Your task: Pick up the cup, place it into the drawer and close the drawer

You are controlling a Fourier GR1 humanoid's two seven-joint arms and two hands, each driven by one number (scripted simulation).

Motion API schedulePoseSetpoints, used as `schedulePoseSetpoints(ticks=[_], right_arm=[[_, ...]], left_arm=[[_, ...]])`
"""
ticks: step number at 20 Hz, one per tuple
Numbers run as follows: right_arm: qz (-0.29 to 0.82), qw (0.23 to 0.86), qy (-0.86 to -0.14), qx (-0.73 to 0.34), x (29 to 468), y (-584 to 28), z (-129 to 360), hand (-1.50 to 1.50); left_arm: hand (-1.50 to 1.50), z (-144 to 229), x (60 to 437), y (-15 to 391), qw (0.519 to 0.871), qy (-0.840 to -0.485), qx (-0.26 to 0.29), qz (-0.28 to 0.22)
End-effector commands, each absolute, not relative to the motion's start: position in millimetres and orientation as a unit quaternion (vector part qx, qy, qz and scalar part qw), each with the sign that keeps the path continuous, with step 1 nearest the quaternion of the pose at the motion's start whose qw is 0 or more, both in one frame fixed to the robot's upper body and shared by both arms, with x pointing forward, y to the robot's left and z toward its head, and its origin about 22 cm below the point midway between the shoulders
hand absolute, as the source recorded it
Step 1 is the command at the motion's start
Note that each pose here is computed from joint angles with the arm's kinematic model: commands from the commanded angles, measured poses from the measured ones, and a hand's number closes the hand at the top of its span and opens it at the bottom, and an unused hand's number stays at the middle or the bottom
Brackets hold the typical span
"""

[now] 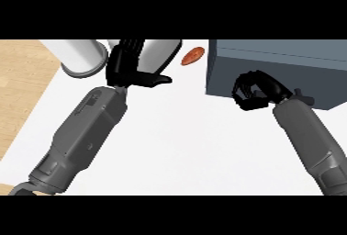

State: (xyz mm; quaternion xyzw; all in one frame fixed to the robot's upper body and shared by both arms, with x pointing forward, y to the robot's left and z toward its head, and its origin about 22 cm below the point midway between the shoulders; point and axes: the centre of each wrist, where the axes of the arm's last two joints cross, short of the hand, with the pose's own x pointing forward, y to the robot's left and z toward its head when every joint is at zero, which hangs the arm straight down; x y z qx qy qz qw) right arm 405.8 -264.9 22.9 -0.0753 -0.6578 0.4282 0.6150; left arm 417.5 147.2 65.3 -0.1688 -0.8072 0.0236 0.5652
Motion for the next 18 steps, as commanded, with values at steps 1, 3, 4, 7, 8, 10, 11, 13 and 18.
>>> schedulePoseSetpoints(ticks=[1,3,4,7,8,10,11,13,18], right_arm=[[0.372,0.608,-0.684,-0.157,440,-289,97,1.50],[0.366,0.606,-0.690,-0.150,439,-291,98,1.50],[0.359,0.608,-0.692,-0.148,440,-293,102,1.50],[0.360,0.604,-0.696,-0.145,439,-306,114,1.50],[0.359,0.602,-0.698,-0.146,439,-305,115,1.50],[0.359,0.600,-0.702,-0.136,440,-304,121,1.50],[0.358,0.605,-0.699,-0.131,437,-311,120,1.50],[0.345,0.605,-0.708,-0.119,436,-316,122,1.50],[0.350,0.608,-0.704,-0.110,433,-325,129,1.50]], left_arm=[[-1.50,62,415,155,0.569,-0.803,-0.175,0.018],[-1.50,65,414,158,0.565,-0.806,-0.178,0.011],[-1.50,58,413,170,0.570,-0.804,-0.171,0.014],[-1.50,59,411,172,0.566,-0.803,-0.187,0.005],[-1.50,61,412,166,0.564,-0.804,-0.189,0.009],[-1.50,59,410,162,0.563,-0.803,-0.196,0.007],[-1.50,51,407,164,0.569,-0.799,-0.193,0.011],[-1.50,61,411,168,0.560,-0.806,-0.193,0.016],[-1.50,57,407,168,0.565,-0.800,-0.203,0.012]])
